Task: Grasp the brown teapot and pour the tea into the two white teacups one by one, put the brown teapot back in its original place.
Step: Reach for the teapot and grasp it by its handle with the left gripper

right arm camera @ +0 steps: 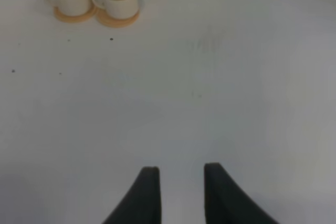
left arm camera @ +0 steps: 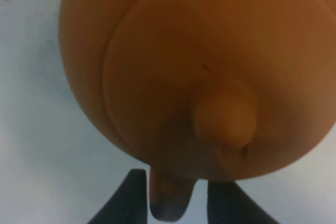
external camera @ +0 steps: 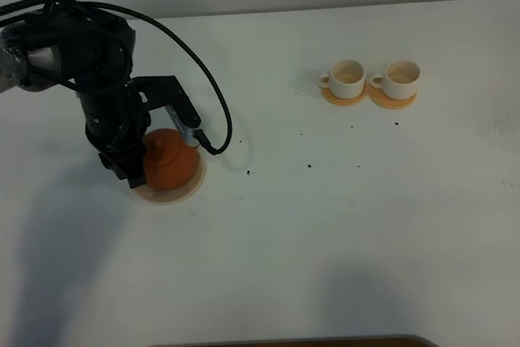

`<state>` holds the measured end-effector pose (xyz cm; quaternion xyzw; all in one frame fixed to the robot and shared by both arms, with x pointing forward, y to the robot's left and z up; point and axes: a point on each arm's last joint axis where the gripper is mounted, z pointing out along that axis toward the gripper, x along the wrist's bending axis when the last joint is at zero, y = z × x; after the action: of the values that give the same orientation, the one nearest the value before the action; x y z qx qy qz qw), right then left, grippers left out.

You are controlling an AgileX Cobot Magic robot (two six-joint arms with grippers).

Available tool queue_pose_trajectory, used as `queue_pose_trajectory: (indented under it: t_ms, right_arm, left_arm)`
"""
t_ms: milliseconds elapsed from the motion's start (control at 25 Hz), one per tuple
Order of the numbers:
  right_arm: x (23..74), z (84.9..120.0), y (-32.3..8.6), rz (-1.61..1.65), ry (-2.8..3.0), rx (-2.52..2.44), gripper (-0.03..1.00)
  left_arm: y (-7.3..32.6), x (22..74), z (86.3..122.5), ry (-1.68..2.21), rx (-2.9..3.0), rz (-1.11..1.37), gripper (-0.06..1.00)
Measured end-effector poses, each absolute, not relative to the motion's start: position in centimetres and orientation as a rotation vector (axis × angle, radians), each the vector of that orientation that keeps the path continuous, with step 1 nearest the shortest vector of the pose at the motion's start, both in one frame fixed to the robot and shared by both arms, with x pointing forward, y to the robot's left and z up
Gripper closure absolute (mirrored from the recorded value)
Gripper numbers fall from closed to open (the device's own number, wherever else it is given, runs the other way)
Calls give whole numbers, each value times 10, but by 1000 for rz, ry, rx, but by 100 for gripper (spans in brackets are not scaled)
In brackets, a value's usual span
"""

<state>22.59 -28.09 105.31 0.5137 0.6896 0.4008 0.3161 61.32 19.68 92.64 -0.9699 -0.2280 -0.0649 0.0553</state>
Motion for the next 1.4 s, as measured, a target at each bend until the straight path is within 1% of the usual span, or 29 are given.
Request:
queue_pose_trajectory:
  t_ms: [280,560,720,880,1080,1400]
  right_arm:
    - [226,1053,-281,1055,1816,1353,73]
    - [226,1053,-281,1055,1816,1353,73]
    - [226,1053,-281,1055,1816,1353,73]
    - [226,1053,-281,1055,1816,1353,73]
    - [226,1053,-281,1055,1816,1353,73]
    - [226,1053,-281,1055,1816,1353,73]
  left_arm:
    - [196,614,926,-688,-2953,-216,62]
    - [196,615,927,-684,-2953,-224,58]
    - [196,615,927,-683,-2953,-223,57]
    - [196,615,926,-652,-2964,-217,61]
    - [195,614,926,-604,-2981,-200,69]
    - [194,613,926,-600,-2991,-185,80]
